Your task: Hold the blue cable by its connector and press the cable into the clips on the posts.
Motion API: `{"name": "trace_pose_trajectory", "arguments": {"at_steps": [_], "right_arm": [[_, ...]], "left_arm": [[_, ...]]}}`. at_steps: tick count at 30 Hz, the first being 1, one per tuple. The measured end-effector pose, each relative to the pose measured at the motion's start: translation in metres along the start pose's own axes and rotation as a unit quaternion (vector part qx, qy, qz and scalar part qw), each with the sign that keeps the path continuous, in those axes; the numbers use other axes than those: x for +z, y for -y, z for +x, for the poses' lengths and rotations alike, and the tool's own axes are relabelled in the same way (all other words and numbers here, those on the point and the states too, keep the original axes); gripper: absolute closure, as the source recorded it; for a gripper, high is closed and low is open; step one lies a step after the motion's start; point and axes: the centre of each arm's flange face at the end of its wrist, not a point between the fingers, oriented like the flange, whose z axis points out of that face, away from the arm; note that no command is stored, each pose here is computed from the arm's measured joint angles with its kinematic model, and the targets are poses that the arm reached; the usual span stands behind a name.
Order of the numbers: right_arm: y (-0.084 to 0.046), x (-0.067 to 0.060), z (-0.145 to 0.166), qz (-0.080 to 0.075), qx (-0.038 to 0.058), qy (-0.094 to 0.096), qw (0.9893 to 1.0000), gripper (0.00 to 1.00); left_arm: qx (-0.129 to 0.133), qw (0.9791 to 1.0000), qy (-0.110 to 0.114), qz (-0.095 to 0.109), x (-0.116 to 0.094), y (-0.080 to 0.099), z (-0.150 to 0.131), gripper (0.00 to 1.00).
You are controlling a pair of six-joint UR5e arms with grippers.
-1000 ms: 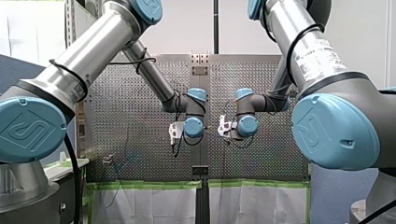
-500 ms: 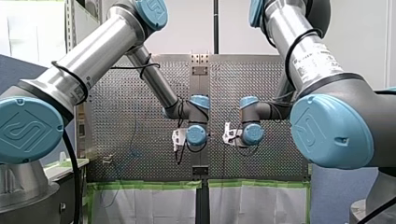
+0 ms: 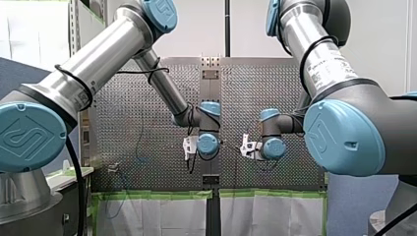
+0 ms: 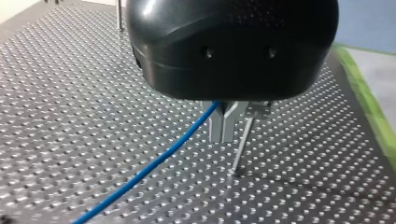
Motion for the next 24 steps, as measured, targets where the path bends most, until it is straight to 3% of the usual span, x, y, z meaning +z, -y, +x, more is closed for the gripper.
{"name": "trace_pose_trajectory", "arguments": {"at_steps": [4,8,17,24], "right_arm": [[-0.006,0.003,0.002,0.002,0.0116,-0.007,0.9999,1.0],[-0.012,0.006,0.004,0.007,0.0167,-0.012,0.9998,1.0],[-0.017,0.011,0.007,0.024,0.0096,-0.017,0.9995,1.0],[-0.021,0.014,0.008,0.04,0.0109,-0.015,0.999,1.0]], "left_arm": [[0.01,0.9998,-0.016,0.004,0.0,0.0,0.017,0.98],[0.019,0.9994,-0.029,0.006,0.004,0.004,0.031,0.98],[0.024,0.9989,-0.037,0.014,0.013,0.025,0.041,0.98],[0.015,0.9993,-0.031,0.013,0.025,0.04,0.04,0.98]]}}
